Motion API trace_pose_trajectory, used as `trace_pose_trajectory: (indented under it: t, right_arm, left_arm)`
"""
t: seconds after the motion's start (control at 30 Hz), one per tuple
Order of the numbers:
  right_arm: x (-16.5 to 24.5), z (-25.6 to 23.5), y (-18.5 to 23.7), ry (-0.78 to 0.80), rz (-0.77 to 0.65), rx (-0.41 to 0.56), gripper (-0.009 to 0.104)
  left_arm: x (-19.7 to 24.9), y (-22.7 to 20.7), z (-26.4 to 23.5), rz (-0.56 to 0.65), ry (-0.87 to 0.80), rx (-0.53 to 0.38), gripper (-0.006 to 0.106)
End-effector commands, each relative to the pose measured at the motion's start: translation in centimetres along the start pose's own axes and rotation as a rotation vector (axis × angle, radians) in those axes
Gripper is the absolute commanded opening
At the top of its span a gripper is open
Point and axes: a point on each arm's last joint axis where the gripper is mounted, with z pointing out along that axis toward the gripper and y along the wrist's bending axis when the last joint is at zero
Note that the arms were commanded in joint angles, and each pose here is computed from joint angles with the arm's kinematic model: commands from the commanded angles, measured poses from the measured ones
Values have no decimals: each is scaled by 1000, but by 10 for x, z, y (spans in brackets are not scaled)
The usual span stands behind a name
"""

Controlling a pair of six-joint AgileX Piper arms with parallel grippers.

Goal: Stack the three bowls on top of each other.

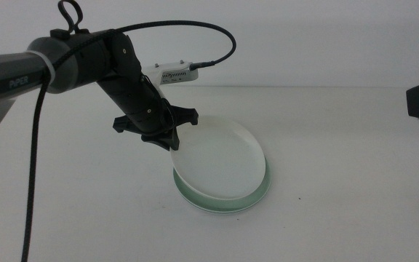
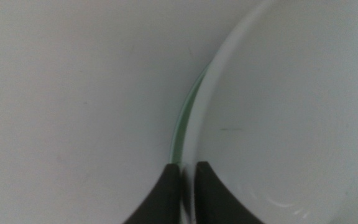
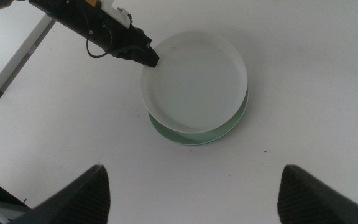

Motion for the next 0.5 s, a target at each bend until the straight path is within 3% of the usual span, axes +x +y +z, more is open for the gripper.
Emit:
trace_pose_trajectory:
  t: [0.0,0.1,0.3,0.47]
  right_arm:
    - [0,-1,0,-8,-7,2,88]
    - [0,-1,0,-8,-7,2,88]
    - [0,-1,0,-8,-7,2,88]
    - [0,-1,0,-8,-7,2,88]
  left_arm:
    - [-2,-2,-1,-6,-15,5,12]
    - [-2,-1,-1,19,-9,-6,31]
    - [0,-3,-22,106,-10,-37,95]
    - [9,-11,-99,146,-199,-131,94]
